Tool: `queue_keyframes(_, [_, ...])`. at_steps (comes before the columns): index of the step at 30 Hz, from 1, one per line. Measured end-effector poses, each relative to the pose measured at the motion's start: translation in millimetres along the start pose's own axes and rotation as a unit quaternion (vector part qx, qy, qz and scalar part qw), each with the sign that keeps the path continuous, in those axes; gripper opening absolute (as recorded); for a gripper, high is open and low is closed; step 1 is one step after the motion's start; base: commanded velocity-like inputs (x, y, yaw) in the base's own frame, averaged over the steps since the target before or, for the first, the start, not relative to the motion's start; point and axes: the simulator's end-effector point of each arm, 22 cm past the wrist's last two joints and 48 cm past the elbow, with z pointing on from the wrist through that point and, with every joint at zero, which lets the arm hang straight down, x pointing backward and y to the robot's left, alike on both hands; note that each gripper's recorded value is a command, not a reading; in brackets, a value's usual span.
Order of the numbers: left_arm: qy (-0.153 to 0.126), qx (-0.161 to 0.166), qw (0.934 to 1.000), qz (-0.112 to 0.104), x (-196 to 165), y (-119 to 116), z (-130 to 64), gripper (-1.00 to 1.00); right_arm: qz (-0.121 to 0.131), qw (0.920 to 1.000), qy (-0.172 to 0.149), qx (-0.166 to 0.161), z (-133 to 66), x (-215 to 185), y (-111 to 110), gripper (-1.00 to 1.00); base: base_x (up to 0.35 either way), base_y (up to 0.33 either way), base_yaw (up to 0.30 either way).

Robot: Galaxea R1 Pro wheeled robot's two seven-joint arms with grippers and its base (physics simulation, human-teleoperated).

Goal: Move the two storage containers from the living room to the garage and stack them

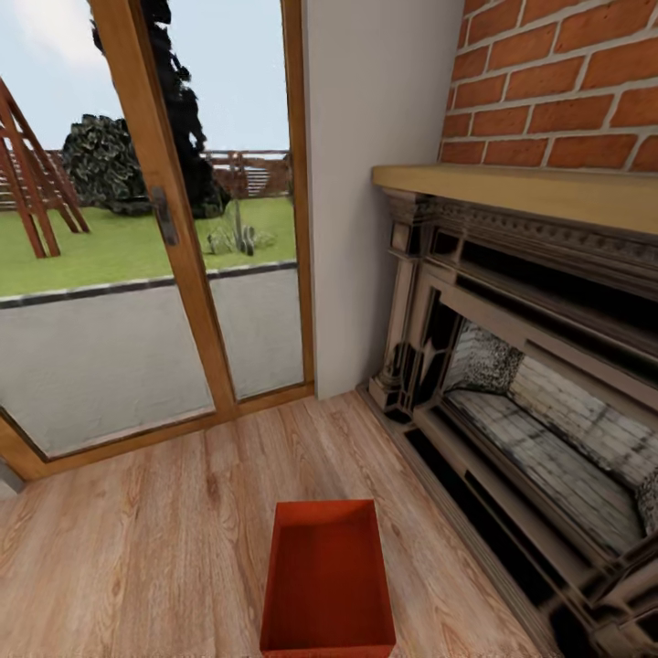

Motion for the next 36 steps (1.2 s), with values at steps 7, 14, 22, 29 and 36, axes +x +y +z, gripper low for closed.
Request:
queue_keyframes(7, [0.005, -0.002, 1.0, 0.0, 4, 2, 0.9, 1.0, 0.0, 1.0, 0.006, -0.001, 0.6, 4, 0, 1.0, 0.0, 0.0, 0.0])
queue_keyframes(14, [0.011, -0.003, 0.9999, 0.0, 9, 3, 1.7, 1.0, 0.0, 0.9999, 0.011, -0.002, 1.2, 9, 1, 1.0, 0.0, 0.0, 0.0])
queue_keyframes(22, [0.017, -0.004, 0.9999, 0.0, 14, 3, 2.6, 1.0, 0.0, 0.9998, 0.018, -0.002, 1.8, 14, 1, 1.0, 0.0, 0.0, 0.0])
queue_keyframes(29, [0.022, -0.005, 0.9997, 0.0, 18, 4, 3.3, 1.0, 0.001, 0.9997, 0.024, -0.002, 2.2, 20, 2, 1.0, 0.0, 0.0, 0.0])
queue_keyframes(36, [0.028, -0.006, 0.9996, 0.0, 22, 6, 4.0, 1.0, 0.001, 0.9996, 0.03, -0.003, 2.6, 24, 2, 1.0, 0.0, 0.0, 0.0])
